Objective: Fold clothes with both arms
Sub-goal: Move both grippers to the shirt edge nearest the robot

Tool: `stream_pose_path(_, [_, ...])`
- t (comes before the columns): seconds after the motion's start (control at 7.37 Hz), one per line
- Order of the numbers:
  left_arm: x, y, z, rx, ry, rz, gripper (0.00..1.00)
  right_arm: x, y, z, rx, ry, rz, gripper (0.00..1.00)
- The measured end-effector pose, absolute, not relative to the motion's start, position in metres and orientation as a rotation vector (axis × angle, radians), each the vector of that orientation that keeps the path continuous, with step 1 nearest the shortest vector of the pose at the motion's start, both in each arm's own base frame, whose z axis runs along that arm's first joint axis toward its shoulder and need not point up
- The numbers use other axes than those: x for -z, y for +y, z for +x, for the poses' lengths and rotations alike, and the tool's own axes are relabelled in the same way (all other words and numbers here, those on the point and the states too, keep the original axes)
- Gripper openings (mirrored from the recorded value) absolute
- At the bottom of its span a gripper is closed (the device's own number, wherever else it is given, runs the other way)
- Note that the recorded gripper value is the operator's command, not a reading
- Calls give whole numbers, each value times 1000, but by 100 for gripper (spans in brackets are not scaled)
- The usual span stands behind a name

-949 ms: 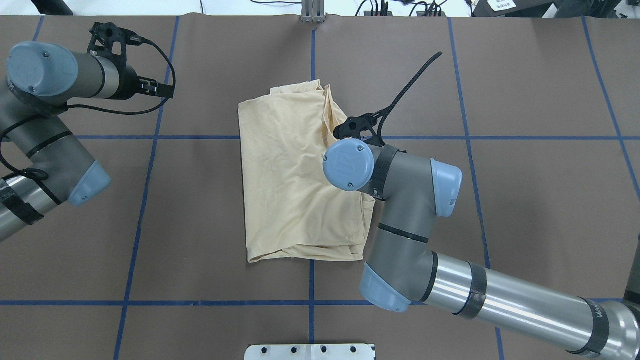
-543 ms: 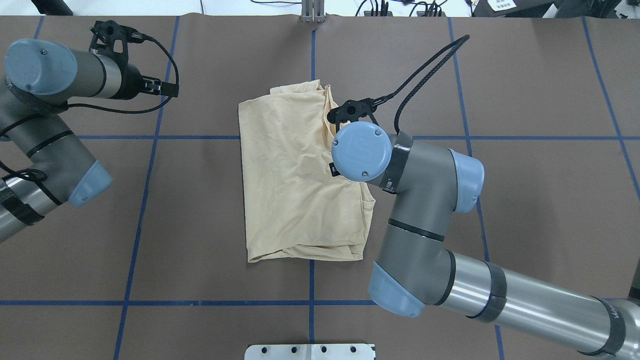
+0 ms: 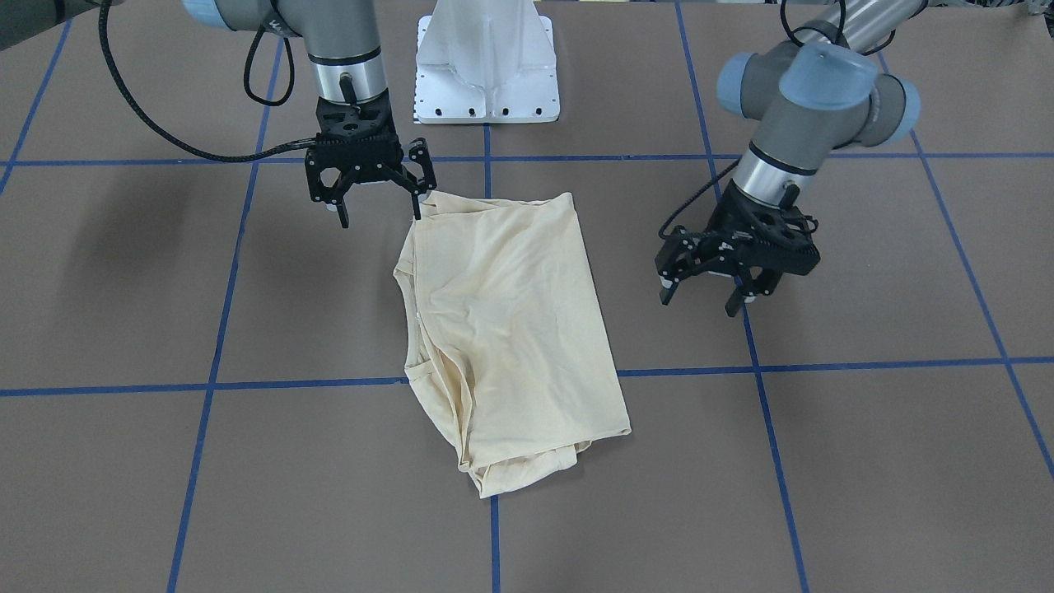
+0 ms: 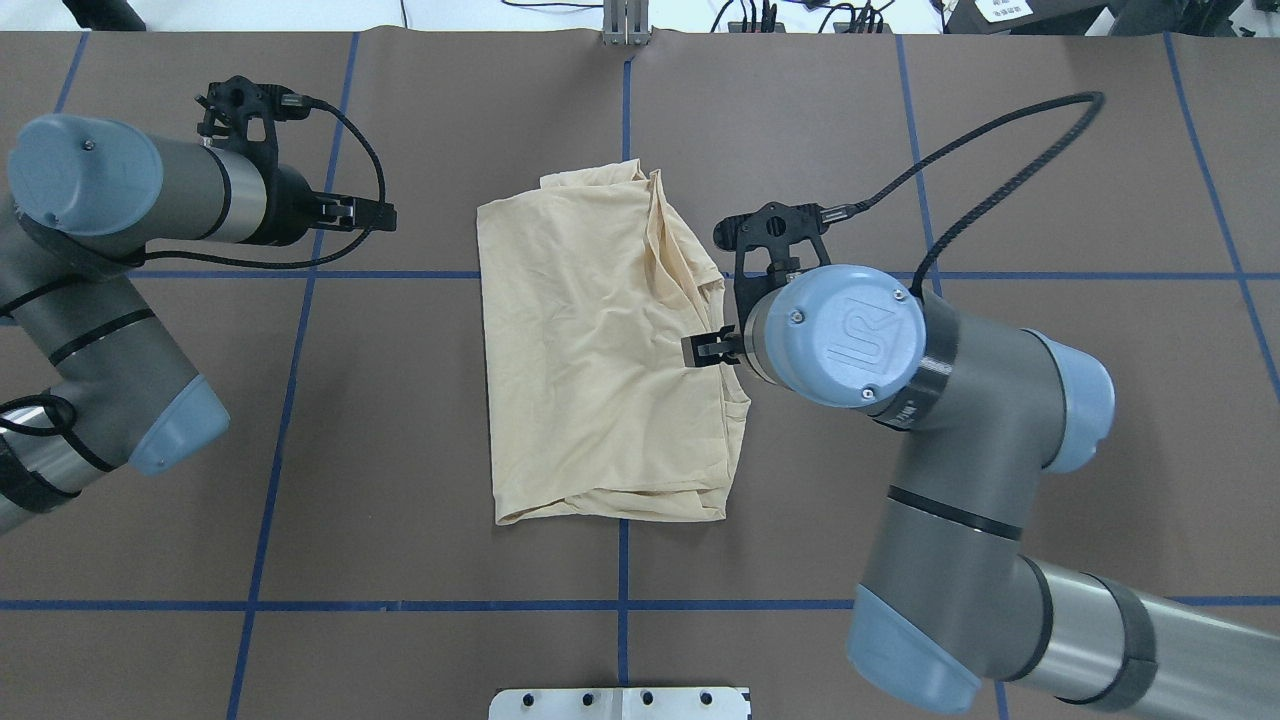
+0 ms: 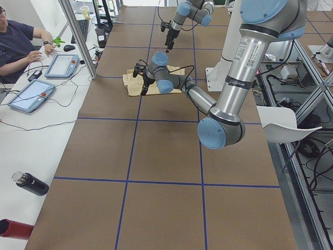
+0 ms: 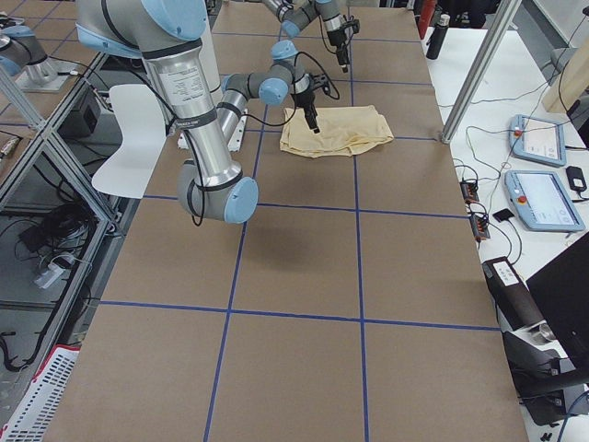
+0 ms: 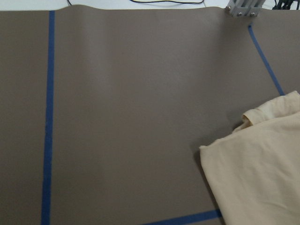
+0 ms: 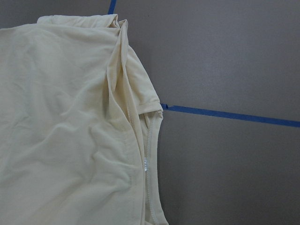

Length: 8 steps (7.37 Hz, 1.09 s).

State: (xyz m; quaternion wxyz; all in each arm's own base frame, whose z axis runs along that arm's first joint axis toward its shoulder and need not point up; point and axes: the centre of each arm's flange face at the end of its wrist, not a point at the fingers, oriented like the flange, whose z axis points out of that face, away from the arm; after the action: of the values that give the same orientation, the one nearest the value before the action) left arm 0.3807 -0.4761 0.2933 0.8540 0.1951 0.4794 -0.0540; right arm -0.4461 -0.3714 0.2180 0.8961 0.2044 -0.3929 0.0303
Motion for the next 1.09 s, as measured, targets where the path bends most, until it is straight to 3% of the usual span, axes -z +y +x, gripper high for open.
stream_pose_path(0.54, [-259, -335, 485, 235, 1055, 215, 98, -276, -364, -437, -100, -843, 412, 100])
stream_pose_path(0.81, [-267, -295, 518, 243, 1045, 150, 64, -281, -364, -439, -103, -836, 409, 100])
stream_pose_path(1.09, [-281, -290, 534, 247, 1014, 130, 57, -282, -363, -441, -101, -836, 409, 100])
